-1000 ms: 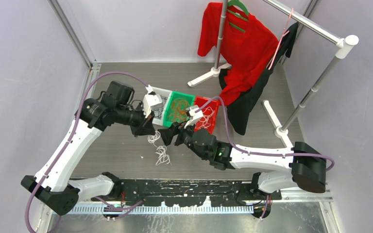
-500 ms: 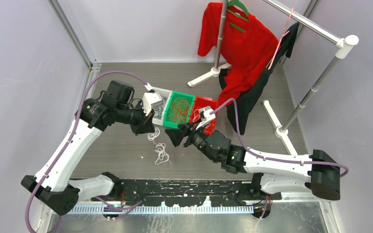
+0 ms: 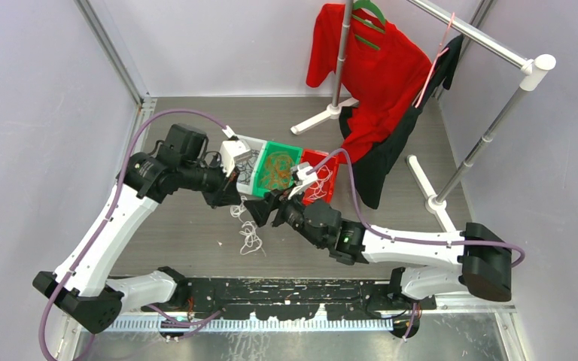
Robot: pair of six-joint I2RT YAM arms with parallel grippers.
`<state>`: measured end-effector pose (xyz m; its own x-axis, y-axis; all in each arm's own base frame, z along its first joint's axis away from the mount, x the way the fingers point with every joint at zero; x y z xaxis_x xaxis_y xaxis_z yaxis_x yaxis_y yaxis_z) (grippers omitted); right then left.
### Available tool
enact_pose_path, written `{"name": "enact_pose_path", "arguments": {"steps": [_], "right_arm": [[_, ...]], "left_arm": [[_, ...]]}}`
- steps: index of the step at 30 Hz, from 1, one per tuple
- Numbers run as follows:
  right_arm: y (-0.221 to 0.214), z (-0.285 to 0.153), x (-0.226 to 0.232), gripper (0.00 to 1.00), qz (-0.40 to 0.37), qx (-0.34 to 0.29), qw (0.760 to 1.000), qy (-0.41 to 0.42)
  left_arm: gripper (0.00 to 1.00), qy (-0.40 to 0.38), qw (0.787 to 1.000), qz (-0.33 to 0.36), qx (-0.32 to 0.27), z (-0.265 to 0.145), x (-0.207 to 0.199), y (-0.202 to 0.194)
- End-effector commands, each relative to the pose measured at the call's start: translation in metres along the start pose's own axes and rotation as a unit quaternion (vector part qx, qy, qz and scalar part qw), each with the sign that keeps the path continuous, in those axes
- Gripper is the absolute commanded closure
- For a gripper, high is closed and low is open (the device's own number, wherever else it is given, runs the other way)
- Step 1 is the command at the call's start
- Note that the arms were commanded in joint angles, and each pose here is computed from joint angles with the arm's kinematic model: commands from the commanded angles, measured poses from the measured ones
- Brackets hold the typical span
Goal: Untangle the cables
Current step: Untie the cable.
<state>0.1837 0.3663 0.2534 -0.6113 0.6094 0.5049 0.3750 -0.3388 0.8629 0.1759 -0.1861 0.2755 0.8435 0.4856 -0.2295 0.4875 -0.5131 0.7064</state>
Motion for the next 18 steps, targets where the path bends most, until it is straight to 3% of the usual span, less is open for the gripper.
{"name": "enact_pose_path", "arguments": {"steps": [1,18], "right_arm": [[0.032,0.012,0.021,0.27,0.010,-0.048,0.999,0.015],[0.018,0.054,0.020,0.29,-0.001,-0.052,0.998,-0.025]], "left_arm": [[1.00,-0.018,0.999,0.003,-0.028,-0.002,-0.008,0.014],[1.00,-0.144,0.986,0.004,-0.084,-0.042,-0.066,0.053]]}}
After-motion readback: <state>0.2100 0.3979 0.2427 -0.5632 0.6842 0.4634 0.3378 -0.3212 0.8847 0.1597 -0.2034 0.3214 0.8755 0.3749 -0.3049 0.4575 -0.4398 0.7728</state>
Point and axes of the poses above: each gripper's point midway between its finger pads, its own z axis out along the fingers, its own x axis along the line the jaws close on, y = z × x, the point moved 1 cm from there along -z, back along the fingers, and after that the axes turned 2 degrees about -z, right-handed, at the moved point
